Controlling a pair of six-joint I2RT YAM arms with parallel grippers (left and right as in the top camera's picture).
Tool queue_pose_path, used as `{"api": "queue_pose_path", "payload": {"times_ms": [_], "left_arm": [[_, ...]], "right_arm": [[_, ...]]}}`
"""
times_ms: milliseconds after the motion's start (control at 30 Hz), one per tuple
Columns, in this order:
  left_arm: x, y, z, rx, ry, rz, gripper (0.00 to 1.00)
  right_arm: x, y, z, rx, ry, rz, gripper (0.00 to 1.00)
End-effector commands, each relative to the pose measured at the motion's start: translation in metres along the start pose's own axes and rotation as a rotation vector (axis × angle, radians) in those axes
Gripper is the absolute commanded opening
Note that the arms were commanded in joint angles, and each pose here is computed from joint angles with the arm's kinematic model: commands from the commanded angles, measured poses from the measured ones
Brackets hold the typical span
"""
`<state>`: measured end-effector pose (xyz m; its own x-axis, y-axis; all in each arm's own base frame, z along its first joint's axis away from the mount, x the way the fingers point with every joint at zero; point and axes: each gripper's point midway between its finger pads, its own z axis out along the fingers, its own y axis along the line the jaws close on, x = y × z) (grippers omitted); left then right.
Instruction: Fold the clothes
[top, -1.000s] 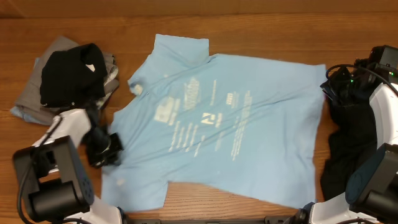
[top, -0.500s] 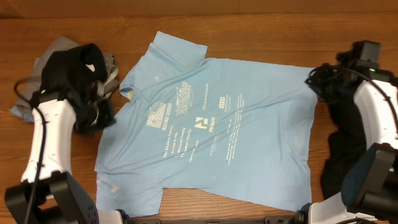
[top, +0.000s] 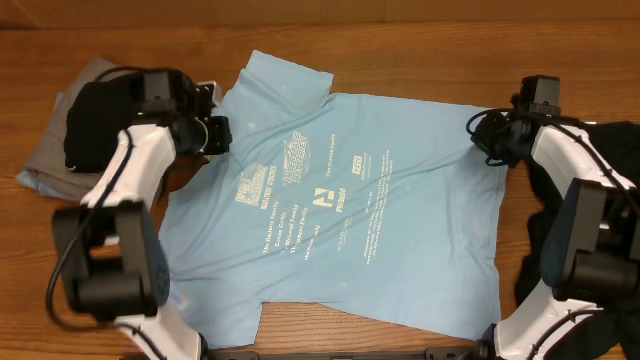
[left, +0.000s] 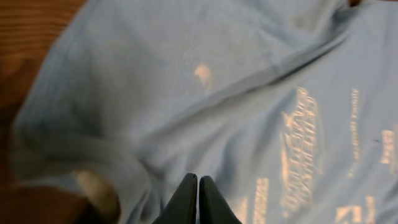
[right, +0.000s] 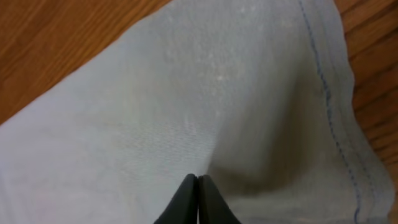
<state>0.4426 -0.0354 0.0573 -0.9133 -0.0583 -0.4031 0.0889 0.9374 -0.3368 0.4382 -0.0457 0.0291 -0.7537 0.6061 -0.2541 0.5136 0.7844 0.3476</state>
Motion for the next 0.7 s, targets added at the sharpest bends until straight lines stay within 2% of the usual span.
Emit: {"api": "queue_pose_path", "payload": {"times_ms": [0,200,367,467,533,667], "left_arm": [[0.000,0.002,0.021,0.038,0.007,-0.026,0.07],[0.017,0.033,0.054,-0.070,0.059,-0.114,0.05],[0.013,0.046,0.086,-0.072,0.019,-0.192,0.05],[-0.006,0.051,0.097,-0.065,-0.071,-0.235,0.07],[-0.035,0.050,0.091,-0.050,-0.160,-0.252,0.07],[-0.058,0.044,0.076,-0.045,-0.158,-0.236,0.08]], "right_arm": [[0.003,-0.012,0.013,0.035,0.016,0.014,0.04],[0.016,-0.022,0.025,0.063,0.070,0.026,0.04],[0.022,-0.025,0.024,0.077,0.098,0.022,0.04],[0.030,-0.028,0.022,0.091,0.130,0.006,0.04],[0.032,-0.030,0.020,0.096,0.143,-0.022,0.04],[0.028,-0.033,0.020,0.112,0.123,-0.050,0.04]]}}
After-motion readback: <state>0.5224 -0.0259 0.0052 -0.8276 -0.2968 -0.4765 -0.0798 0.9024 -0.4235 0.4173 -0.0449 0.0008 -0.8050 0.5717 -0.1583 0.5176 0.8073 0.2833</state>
